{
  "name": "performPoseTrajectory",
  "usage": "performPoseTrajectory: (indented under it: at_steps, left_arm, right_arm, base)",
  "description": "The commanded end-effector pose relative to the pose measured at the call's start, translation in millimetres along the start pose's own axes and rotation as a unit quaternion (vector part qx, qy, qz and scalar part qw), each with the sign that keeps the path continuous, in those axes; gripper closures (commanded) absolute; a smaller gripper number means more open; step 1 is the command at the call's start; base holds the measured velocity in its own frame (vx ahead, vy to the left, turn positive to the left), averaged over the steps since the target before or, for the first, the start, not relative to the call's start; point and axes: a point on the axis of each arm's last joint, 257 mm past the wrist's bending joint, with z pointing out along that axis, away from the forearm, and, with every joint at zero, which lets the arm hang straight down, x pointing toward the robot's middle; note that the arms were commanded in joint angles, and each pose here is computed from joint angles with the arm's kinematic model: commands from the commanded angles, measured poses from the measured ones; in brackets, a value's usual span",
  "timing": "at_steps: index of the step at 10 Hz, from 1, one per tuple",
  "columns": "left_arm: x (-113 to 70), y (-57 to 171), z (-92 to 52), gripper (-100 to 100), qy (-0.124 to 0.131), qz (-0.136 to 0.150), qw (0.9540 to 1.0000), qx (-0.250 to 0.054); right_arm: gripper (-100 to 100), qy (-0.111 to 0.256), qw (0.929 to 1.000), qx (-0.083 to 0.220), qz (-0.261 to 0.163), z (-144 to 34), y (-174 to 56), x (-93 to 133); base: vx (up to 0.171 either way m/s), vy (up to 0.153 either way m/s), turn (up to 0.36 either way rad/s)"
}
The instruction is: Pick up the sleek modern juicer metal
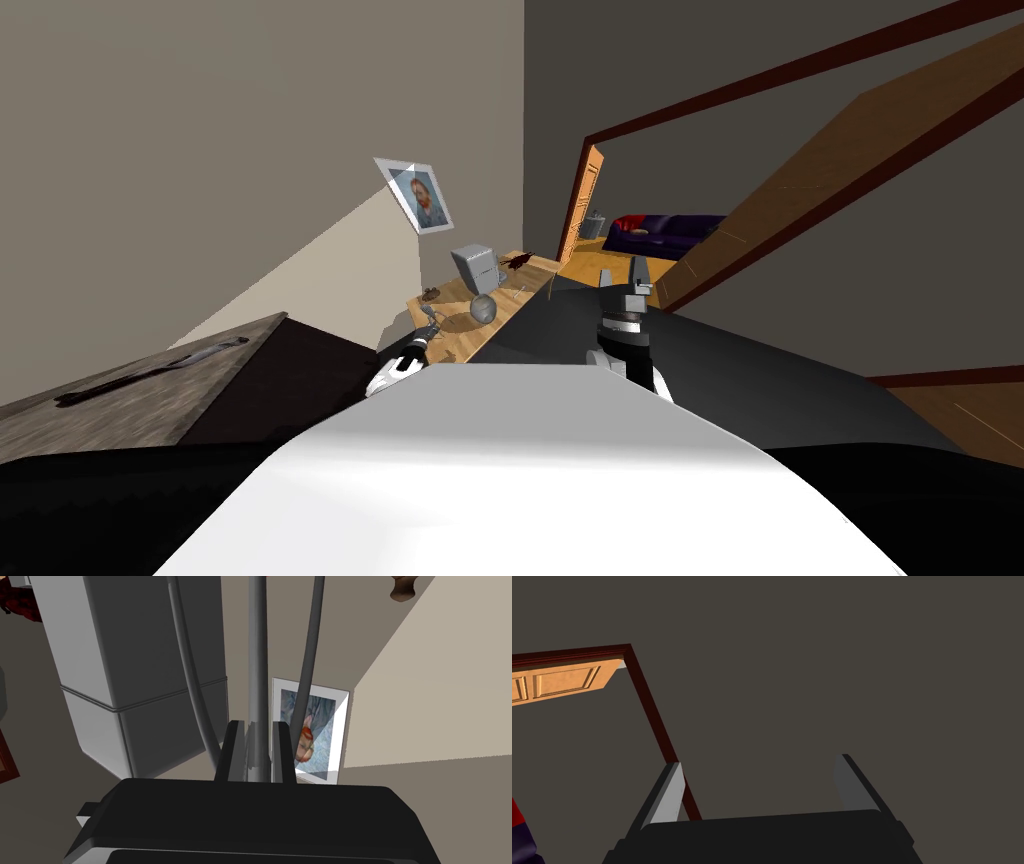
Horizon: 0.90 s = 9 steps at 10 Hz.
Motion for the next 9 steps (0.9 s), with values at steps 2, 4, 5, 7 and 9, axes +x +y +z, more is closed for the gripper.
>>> performPoseTrajectory:
  at_steps: [2,4,5,7,9]
  left_arm:
    - [-5.8,-14.6,20.8,100,0.001,0.001,1.0000,0.004]
    - [-12.6,-27.7,39.7,100,0.002,-0.005,1.0000,0.005]
    - [-11.6,-28.6,39.7,100,0.004,0.001,1.0000,0.006]
    - [-18.8,-43.4,58.0,100,0.005,-0.003,0.9999,0.009]
    - [-14.7,-42.4,55.4,0,0.005,-0.006,0.9999,0.008]
  right_arm:
    - [0,0.000,1.0000,0.000,0.000,0.0,0.0,0.0]
    - [0,0.000,1.0000,0.000,0.000,0.0,0.0,0.0]
    - [0,0.000,1.0000,0.000,0.000,0.0,0.0,0.0]
    - [0,0.000,1.0000,0.000,0.000,0.0,0.0,0.0]
    - [0,0.000,1.0000,0.000,0.000,0.0,0.0,0.0]
  base:
    - [-0.085,0.020,0.023]
    - [-0.112,0.019,0.018]
    - [-0.043,0.010,-0.008]
    - [-0.085,0.014,0.022]
    - [-0.018,0.002,-0.004]
